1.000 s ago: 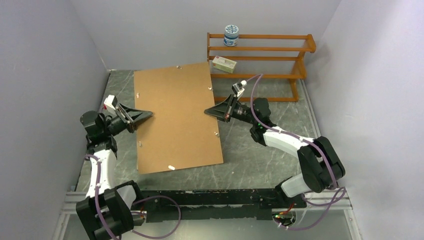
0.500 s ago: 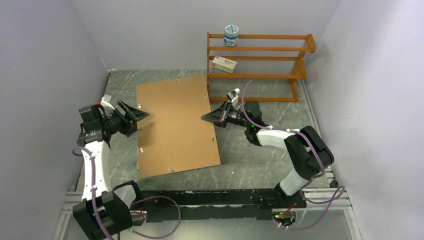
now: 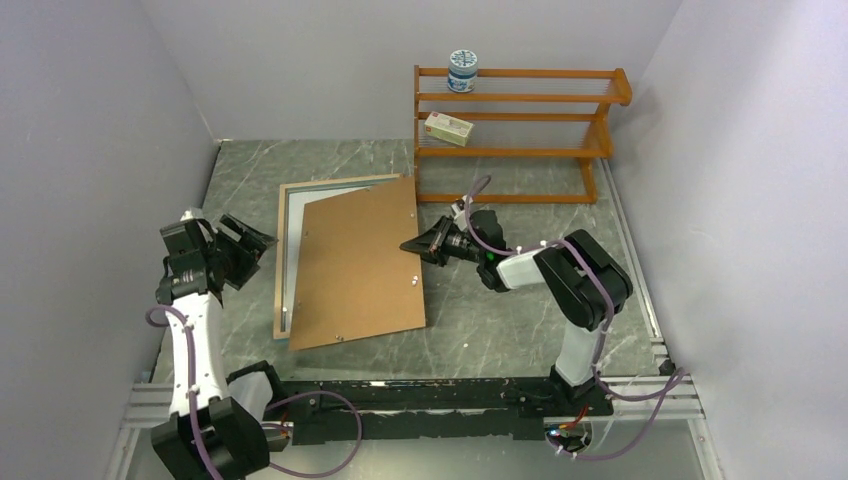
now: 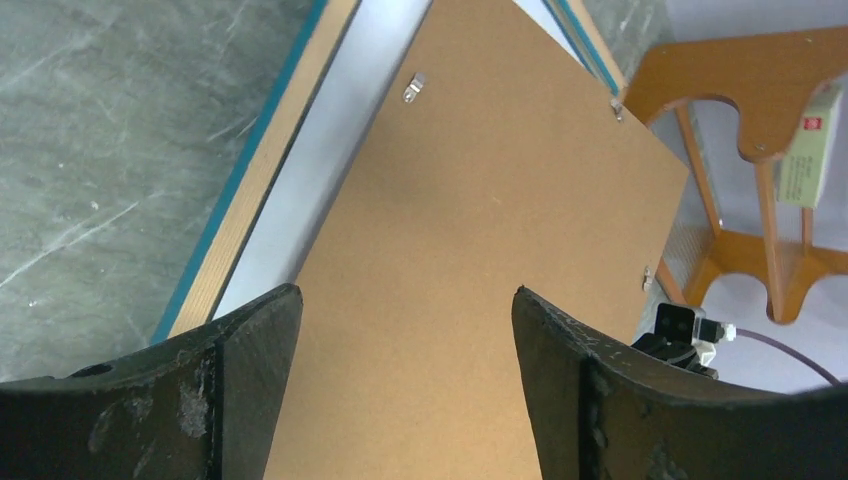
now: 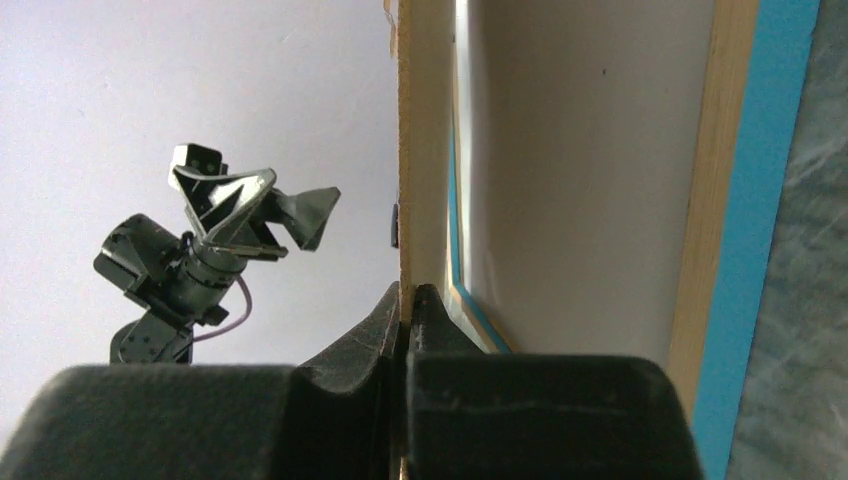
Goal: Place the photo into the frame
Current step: Place the photo frame item in the photo frame.
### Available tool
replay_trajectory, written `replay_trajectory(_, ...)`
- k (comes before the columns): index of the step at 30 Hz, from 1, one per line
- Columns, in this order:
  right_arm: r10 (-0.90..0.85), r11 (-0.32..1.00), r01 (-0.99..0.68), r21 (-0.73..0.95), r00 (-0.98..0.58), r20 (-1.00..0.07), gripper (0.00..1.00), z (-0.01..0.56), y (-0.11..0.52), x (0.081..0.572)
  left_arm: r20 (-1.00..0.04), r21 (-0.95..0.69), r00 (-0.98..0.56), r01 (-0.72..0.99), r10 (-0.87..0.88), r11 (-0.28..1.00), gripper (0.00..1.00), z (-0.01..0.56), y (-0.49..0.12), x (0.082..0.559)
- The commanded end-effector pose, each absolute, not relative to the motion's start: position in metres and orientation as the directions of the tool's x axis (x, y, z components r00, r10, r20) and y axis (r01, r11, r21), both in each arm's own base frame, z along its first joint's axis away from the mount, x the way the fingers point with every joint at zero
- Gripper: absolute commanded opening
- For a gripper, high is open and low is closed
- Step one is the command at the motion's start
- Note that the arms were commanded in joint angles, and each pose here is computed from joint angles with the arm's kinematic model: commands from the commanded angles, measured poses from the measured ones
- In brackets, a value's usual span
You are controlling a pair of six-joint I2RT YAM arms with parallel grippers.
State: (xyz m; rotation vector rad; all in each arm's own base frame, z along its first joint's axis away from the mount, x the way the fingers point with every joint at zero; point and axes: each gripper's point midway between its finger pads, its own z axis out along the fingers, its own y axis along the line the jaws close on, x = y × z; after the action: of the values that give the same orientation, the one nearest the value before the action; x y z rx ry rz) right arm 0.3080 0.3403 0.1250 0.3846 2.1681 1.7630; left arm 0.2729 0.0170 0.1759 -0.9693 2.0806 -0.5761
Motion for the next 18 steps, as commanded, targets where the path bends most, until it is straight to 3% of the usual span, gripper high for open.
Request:
replay_trajectory(1,0.421,0.120,-0.168,0.978,-0.884,-0.203,0.00,0.170,0.356,0.331,-0.412,-0.684,-0.367,-0.481,-0.834,0.549,0.81,0.163,0.025,0.287)
replay_trajectory(10,0.358,0.138,-0.200,0.970,-0.903,-0.237,0.00,0.151,0.367,0.335,-0.340,-0.708,-0.372,-0.502,-0.863,0.496,0.77,0.132,0.028,0.310)
replay_trajectory(18,0.333,0.127,-0.232,0.964,-0.906,-0.262,0.00,0.147,0.378,0.347,-0.411,-0.588,-0.323,-0.621,-0.853,0.518,0.74,0.097,0.056,0.300)
